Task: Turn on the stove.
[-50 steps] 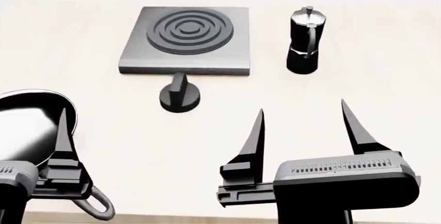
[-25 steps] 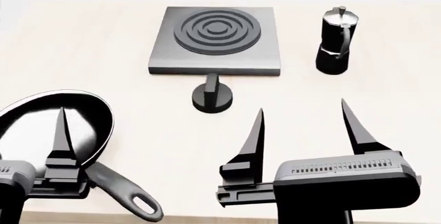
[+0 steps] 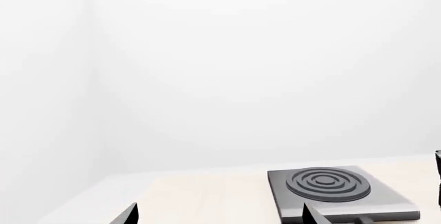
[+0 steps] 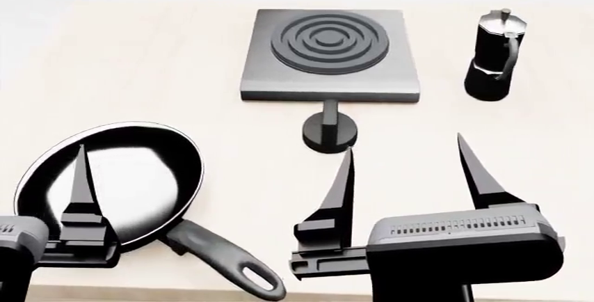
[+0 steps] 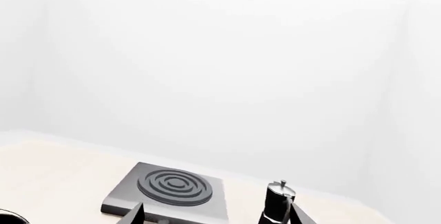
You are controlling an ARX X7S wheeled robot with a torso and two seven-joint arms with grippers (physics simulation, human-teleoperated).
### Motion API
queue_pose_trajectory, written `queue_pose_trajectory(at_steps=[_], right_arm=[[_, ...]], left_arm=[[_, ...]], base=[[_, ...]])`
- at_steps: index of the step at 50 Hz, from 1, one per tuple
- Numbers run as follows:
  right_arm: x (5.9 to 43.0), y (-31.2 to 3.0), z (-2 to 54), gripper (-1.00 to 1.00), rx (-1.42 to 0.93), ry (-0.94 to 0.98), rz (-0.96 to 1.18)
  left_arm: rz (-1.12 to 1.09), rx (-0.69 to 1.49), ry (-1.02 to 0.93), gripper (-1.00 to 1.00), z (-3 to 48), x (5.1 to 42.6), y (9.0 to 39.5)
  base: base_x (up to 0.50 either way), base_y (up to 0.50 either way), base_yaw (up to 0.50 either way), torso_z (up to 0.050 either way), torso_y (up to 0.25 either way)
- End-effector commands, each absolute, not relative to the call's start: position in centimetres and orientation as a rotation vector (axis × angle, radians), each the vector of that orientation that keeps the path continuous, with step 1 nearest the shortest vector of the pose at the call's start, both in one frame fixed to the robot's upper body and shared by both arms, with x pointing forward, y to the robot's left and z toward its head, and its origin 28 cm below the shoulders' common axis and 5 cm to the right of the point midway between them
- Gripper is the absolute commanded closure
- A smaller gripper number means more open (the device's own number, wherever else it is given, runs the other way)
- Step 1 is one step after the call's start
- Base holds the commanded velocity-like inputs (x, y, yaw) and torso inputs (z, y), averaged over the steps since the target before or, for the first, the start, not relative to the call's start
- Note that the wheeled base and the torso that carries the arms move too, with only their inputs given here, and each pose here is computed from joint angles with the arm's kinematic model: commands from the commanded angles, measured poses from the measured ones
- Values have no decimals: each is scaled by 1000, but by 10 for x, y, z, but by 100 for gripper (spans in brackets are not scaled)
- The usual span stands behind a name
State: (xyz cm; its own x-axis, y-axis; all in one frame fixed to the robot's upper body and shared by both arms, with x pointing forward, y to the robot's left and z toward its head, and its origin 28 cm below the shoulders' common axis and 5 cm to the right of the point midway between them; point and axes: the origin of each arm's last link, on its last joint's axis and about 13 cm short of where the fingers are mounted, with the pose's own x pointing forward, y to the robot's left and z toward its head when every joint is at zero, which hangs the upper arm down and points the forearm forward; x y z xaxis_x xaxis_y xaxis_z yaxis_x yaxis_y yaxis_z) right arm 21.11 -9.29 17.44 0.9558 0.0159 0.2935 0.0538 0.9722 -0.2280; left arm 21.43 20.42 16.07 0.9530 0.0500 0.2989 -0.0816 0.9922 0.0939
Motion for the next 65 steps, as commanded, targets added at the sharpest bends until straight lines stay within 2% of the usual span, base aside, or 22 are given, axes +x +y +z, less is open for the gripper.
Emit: queue_pose_trajectory(at_steps=[1, 14, 31, 65], right_arm=[[211, -93, 174, -100, -237, -299, -16], [211, -91, 173, -100, -254, -291, 5], [213, -90, 171, -100, -237, -266, 27], [212, -91, 171, -100, -238, -266, 22]], left_arm=[[67, 107, -300, -100, 160, 214, 204], [68, 109, -297, -100, 160, 216, 204], [67, 112, -296, -100, 159, 216, 204], [71, 117, -295, -100, 159, 216, 204]], base=[[0, 223, 0, 0, 0], [0, 219, 0, 0, 0], [14, 3, 0, 0, 0], [258, 0, 0, 0, 0]])
